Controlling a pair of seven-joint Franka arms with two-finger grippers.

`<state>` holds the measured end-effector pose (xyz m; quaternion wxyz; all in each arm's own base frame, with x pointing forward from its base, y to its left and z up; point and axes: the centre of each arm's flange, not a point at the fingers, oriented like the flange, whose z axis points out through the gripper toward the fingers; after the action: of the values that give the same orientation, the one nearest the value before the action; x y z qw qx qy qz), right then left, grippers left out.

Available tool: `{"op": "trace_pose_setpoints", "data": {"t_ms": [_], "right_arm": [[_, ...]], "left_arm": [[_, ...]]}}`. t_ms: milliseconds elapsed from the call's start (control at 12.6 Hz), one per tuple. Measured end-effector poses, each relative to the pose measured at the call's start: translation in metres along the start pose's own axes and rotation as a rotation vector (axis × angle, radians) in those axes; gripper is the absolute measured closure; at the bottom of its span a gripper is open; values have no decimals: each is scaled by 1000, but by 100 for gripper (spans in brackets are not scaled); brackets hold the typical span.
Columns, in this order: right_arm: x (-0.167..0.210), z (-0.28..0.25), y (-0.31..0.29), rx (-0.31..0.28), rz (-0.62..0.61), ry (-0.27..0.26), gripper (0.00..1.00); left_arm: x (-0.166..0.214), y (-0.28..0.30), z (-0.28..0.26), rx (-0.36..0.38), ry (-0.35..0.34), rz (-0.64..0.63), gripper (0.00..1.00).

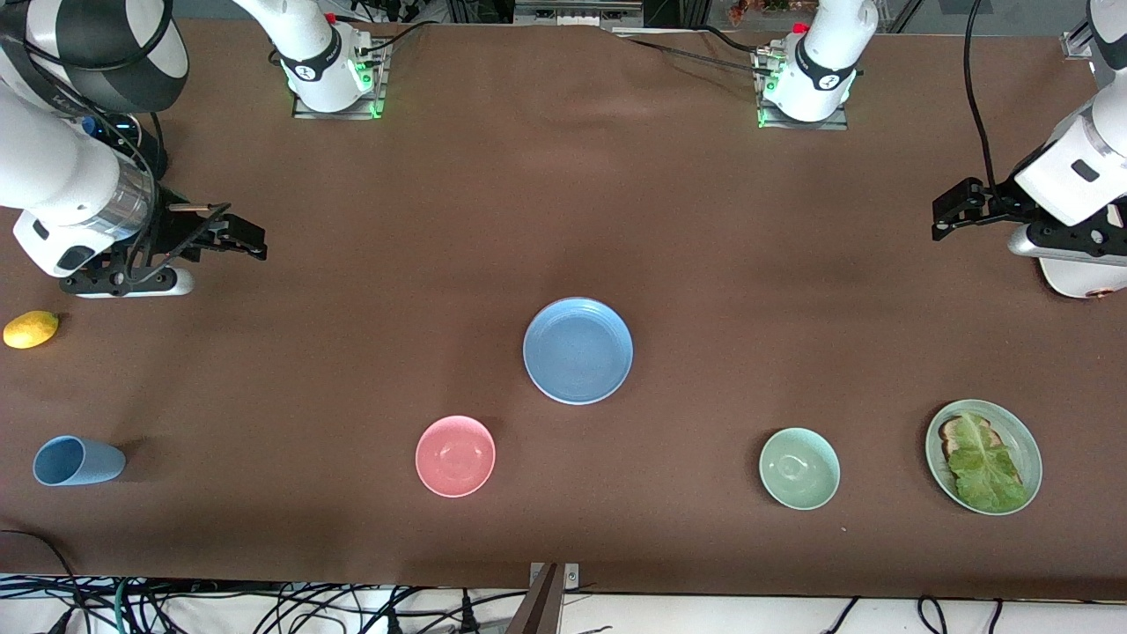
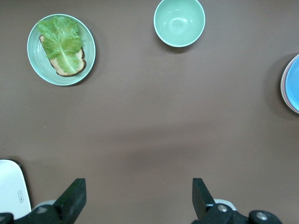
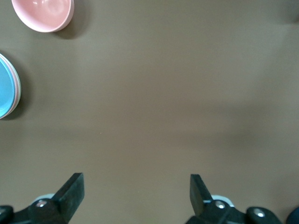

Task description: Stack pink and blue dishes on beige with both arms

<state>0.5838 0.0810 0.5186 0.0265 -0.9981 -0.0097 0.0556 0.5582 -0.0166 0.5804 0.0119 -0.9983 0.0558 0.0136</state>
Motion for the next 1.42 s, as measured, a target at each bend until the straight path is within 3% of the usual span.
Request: {"op": "trace_pose_setpoints", "data": {"t_ms": [396, 871, 1424], "right_arm": [[-7, -9, 5, 0, 7, 5, 0], [-57, -77, 46, 5, 11, 37, 0], [-55, -73, 49, -32, -1, 28, 0]], "left_arm": [[0, 0, 0, 0, 0, 0, 0], [0, 0, 0, 0, 0, 0, 0], [0, 0, 0, 0, 0, 0, 0]]}}
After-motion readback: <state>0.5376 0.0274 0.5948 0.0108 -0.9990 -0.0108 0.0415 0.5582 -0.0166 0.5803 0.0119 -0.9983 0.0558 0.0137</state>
